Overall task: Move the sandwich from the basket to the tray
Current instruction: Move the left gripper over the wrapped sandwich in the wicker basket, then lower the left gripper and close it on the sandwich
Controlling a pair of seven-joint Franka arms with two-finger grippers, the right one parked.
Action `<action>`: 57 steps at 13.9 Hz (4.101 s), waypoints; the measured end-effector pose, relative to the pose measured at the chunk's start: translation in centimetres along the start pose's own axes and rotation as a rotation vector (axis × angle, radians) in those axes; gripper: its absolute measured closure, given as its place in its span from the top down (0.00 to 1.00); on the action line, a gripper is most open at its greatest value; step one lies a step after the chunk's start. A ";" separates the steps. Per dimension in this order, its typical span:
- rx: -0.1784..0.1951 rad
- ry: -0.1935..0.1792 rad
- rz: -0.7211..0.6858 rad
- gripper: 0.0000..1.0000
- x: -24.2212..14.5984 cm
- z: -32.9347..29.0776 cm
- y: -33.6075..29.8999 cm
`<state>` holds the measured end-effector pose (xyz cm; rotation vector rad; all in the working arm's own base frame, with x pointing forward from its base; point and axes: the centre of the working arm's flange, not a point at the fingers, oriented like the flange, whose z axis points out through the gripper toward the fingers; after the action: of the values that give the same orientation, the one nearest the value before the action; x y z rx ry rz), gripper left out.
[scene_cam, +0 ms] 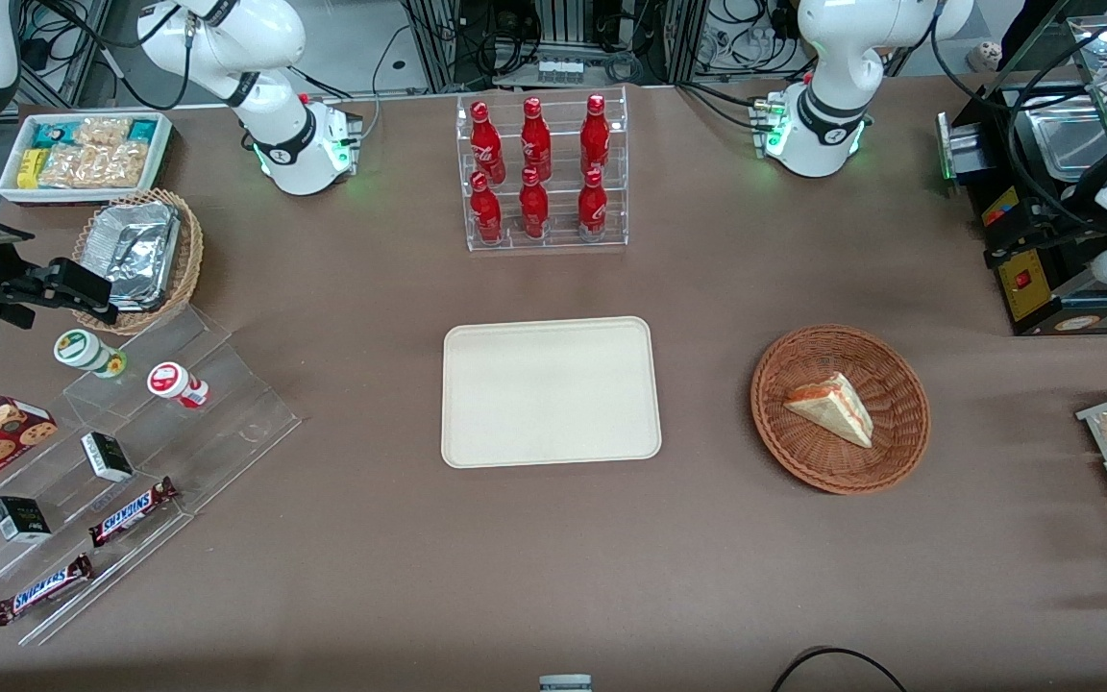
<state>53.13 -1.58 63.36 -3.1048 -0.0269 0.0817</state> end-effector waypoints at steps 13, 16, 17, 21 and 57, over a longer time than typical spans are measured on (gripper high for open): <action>-0.004 0.017 -0.162 1.00 3.2 12.4 3.0; -0.019 0.049 -0.400 1.00 2.9 17.9 5.0; -0.027 0.062 -0.479 1.00 2.8 19.4 5.1; -0.049 0.075 -0.739 1.00 1.7 24.9 5.2; -0.001 0.046 -0.842 0.18 6.5 23.4 13.4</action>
<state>58.61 -14.00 39.18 -2.8081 -1.2856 -0.0167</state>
